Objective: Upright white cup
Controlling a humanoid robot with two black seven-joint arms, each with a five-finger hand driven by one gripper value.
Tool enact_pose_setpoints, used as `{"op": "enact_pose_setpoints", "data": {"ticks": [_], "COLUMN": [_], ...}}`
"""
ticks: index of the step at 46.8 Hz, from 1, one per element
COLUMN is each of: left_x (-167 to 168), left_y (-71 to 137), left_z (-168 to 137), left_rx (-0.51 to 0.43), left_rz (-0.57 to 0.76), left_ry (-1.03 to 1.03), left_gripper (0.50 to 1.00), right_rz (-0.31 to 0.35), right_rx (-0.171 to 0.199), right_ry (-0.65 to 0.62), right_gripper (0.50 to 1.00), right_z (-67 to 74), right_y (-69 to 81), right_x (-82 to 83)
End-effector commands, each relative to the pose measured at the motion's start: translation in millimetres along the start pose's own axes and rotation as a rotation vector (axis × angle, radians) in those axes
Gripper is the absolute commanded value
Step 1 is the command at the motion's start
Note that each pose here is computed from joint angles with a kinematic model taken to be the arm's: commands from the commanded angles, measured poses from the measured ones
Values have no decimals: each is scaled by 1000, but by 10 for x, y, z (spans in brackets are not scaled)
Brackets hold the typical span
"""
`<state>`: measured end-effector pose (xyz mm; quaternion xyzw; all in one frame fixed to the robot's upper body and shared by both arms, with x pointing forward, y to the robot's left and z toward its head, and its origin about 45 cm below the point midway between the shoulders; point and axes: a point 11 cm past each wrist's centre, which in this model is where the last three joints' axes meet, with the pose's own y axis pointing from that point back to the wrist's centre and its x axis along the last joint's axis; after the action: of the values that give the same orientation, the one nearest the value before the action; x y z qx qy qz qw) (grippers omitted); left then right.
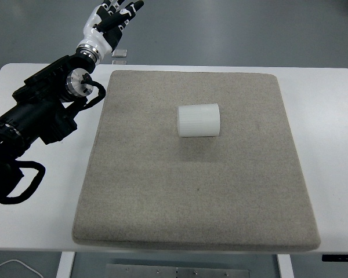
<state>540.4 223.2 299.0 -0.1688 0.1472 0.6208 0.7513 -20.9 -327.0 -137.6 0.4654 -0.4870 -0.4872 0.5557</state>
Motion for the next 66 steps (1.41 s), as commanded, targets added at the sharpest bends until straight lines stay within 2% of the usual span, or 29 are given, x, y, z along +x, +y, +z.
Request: {"op": "enact_pose_setpoints", "data": {"ticks": [1, 16, 25, 32, 41, 66], "left_x": [-142, -755, -1001, -1346, -1400, -1743], "left_y": [-53, -92, -147, -47, 0, 203], "left_z": [77, -68, 41, -135, -235, -429], "left_rx": [-1, 101, 105, 183, 219, 307], "left_rz": [-44, -277, -343, -476, -511, -604], "left_ry": [-73, -420, -523, -638, -785, -933], "left_gripper": [992, 990, 990, 992, 990, 992], "right_rz": [1, 1, 1, 1, 1, 1], "right_rx": [0, 0, 1, 0, 0, 0], "right_ry": [1, 1, 0, 0, 0, 0], "right_gripper": [930, 930, 930, 930, 930, 930], "right_z": [3, 3, -6, 3, 3, 3], "right_y": [0, 0, 1, 0, 0, 0], "right_x": [3, 3, 3, 3, 3, 3]}}
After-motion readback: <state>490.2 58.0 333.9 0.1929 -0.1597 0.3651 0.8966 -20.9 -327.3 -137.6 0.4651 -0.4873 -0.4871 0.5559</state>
